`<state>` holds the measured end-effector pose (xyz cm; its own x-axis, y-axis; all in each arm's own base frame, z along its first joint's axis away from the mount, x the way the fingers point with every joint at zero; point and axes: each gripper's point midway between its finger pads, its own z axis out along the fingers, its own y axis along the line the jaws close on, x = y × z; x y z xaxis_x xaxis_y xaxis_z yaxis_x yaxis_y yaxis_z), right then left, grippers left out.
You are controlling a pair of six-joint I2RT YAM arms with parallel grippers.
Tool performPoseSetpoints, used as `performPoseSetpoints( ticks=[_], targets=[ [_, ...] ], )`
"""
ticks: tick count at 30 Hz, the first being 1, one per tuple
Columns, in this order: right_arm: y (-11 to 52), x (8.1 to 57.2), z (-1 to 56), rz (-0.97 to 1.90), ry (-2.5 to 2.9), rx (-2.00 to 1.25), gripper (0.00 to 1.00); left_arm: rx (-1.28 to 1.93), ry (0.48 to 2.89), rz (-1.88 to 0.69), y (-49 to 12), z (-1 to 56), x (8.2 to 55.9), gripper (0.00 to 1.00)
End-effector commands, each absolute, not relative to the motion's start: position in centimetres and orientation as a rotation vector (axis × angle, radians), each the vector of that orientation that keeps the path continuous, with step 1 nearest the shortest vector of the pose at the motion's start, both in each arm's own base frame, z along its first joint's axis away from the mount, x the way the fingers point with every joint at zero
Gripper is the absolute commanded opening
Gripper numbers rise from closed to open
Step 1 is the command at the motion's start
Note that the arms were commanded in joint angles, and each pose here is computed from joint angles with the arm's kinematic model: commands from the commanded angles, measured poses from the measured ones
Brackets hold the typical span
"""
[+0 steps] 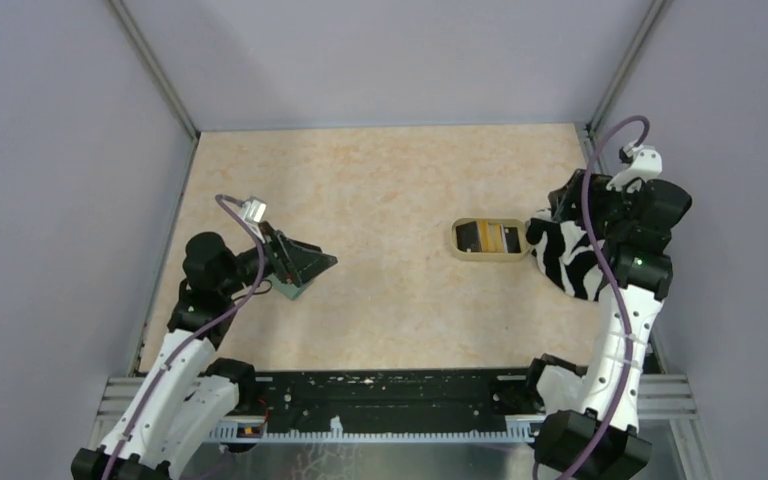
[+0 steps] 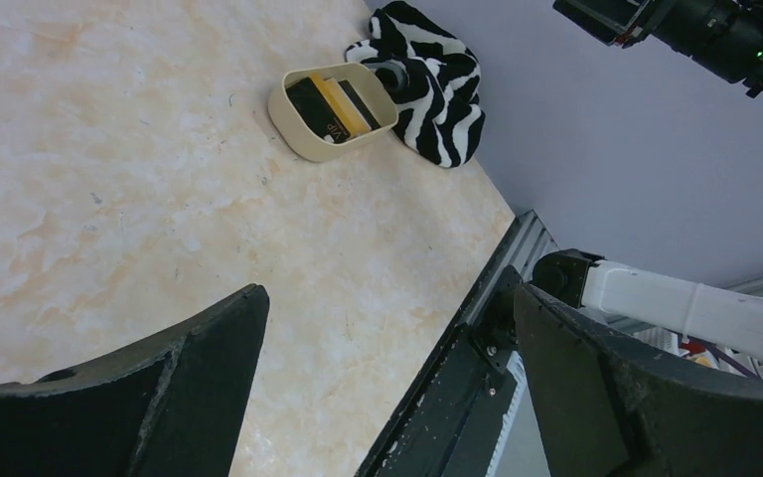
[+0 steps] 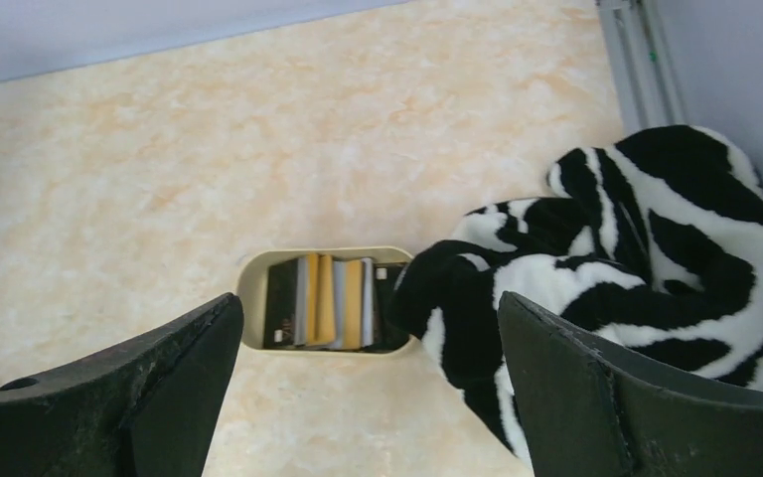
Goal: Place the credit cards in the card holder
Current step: Pick up the card holder from the center of the board.
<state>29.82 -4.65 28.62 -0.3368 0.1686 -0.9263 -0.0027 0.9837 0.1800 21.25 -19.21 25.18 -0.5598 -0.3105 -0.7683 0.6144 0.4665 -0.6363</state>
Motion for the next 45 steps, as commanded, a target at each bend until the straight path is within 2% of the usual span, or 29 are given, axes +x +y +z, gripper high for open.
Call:
performPoseSetpoints(
  ticks=[1, 5, 8, 10, 11, 12, 15, 19, 23, 26, 28, 32, 33, 35, 37, 39, 42, 45],
  targets=[
    [-1.9, 30.8, 32.8, 0.349, 1.773, 0.037, 0.98, 0.194, 1.770, -1.233, -18.7, 26.1, 21.5, 0.99],
    [5.1, 28.8, 31.8, 0.763, 1.659, -0.435, 0.98, 0.023, 1.787, -1.188, -17.7, 24.2, 23.0, 0.99],
    [7.5, 28.0, 30.9, 1.047, 1.585, -0.509, 0.98, -0.001, 1.748, -1.249, -18.0, 23.0, 22.9, 0.99],
    [8.4, 28.4, 29.3, 1.096, 1.605, -0.532, 0.99, -0.006, 1.708, -1.336, -18.6, 22.7, 22.4, 0.99],
    [8.6, 29.1, 29.0, 1.031, 1.618, -0.565, 0.98, -0.001, 1.690, -1.376, -18.9, 22.6, 22.2, 0.98],
    [8.9, 29.5, 27.7, 0.954, 1.677, -0.585, 0.98, 0.031, 1.684, -1.396, -19.1, 22.1, 21.9, 0.94],
    [10.2, 30.1, 24.0, 0.713, 1.796, -0.708, 0.98, 0.035, 1.843, -1.320, -19.3, 19.9, 22.9, 0.90],
    [10.8, 30.6, 20.8, 0.602, 1.847, -0.786, 0.98, 0.147, 1.894, -1.190, -22.4, 19.5, 23.2, 0.90],
    [10.7, 31.5, 18.7, 0.525, 1.931, -0.814, 0.98, 0.258, 1.956, -1.181, -26.8, 17.9, 22.1, 0.83],
    [11.1, 31.7, 17.5, 0.511, 1.969, -0.832, 0.98, 0.238, 1.994, -1.180, -27.4, 16.3, 22.6, 0.78],
    [11.4, 31.6, 17.1, 0.510, 1.978, -0.849, 0.98, 0.180, 2.050, -1.019, -26.0, 15.1, 24.3, 0.75],
    [11.5, 31.7, 17.0, 0.479, 1.975, -0.870, 0.98, -0.036, 2.200, -0.391, -18.1, 11.9, 27.7, 0.73],
    [11.5, 31.7, 17.0, 0.473, 1.975, -0.872, 0.98, -0.095, 2.204, -0.254, -16.1, 11.8, 28.2, 0.73],
    [11.4, 31.8, 16.9, 0.460, 1.978, -0.873, 0.98, -0.228, 2.193, -0.050, -12.9, 11.8, 28.6, 0.81],
    [11.1, 31.9, 16.8, 0.441, 1.980, -0.871, 0.98, -0.404, 2.196, 0.055, -10.8, 10.5, 28.0, 0.89],
    [11.0, 32.0, 16.8, 0.429, 1.980, -0.870, 0.98, -0.603, 2.219, 0.096, -9.8, 8.7, 26.8, 0.93],
    [11.1, 32.0, 16.7, 0.433, 1.980, -0.871, 0.98, -0.808, 2.249, 0.224, -8.0, 6.6, 25.2, 0.93],
    [11.4, 31.9, 16.6, 0.442, 1.981, -0.880, 0.98, -0.851, 2.290, 0.302, -7.1, 5.4, 25.4, 0.92]
  ],
)
